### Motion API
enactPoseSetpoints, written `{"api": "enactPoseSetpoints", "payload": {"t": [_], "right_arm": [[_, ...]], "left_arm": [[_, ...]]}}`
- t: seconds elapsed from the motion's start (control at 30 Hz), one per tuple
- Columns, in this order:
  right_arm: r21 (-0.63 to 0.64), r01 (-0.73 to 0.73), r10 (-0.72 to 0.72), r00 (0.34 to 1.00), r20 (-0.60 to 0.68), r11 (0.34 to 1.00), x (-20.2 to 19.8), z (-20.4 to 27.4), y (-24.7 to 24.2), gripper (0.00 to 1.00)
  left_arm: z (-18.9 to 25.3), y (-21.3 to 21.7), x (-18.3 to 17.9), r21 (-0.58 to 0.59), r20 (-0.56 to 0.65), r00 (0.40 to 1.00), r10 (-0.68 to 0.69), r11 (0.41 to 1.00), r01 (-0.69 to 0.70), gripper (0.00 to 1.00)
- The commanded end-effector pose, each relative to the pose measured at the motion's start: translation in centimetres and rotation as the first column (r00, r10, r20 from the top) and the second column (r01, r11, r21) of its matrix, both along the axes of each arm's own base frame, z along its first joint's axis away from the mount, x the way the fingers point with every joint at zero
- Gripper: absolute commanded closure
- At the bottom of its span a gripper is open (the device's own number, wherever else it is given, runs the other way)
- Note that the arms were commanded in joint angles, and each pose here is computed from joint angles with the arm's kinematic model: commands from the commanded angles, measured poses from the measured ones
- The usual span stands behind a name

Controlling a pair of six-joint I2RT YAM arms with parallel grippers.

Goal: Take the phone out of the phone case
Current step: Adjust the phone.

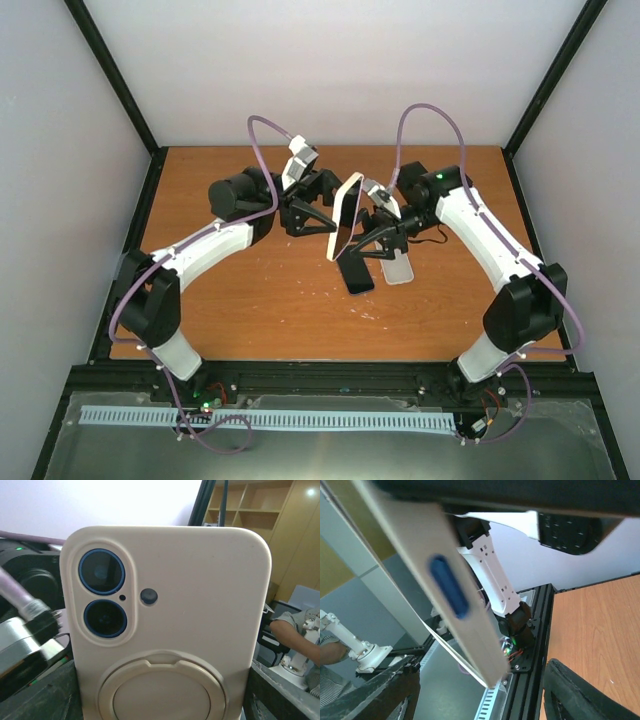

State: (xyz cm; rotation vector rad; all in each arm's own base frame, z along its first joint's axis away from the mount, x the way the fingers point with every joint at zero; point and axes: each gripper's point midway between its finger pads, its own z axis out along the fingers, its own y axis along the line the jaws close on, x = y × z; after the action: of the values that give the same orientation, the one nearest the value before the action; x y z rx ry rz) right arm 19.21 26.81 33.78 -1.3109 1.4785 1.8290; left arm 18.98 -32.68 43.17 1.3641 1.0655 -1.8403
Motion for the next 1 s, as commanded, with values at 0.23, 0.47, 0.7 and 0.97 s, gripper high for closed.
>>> {"api": "enactPoseSetpoints", "payload": {"t": [0.23, 0.47, 0.7, 0.97], "right_arm": [[0.183, -0.042, 0.031, 0.998, 0.058, 0.982, -2.7, 6.4, -0.5, 0.52], [0.152, -0.046, 0.049, 0.999, -0.016, 0.987, -2.5, 6.2, -0.4, 0.69], [0.144, -0.054, 0.059, 0.998, -0.029, 0.988, -2.4, 6.2, -0.4, 0.84], [0.125, -0.047, 0.057, 0.996, -0.075, 0.991, -1.8, 5.2, -0.3, 0.97]], "left_arm": [[2.6, 0.6, 0.3, -0.201, -0.026, 0.999, 0.021, 0.979, -0.026, 0.63], [2.0, 0.5, 0.5, -0.207, -0.045, 0.999, -0.003, 0.978, -0.007, 0.64], [1.1, 0.4, 0.5, -0.174, -0.053, 0.999, -0.002, 0.985, -0.007, 0.49], [-0.7, 1.0, 2.1, -0.088, -0.112, 0.989, 0.095, 0.991, -0.105, 0.14]]}}
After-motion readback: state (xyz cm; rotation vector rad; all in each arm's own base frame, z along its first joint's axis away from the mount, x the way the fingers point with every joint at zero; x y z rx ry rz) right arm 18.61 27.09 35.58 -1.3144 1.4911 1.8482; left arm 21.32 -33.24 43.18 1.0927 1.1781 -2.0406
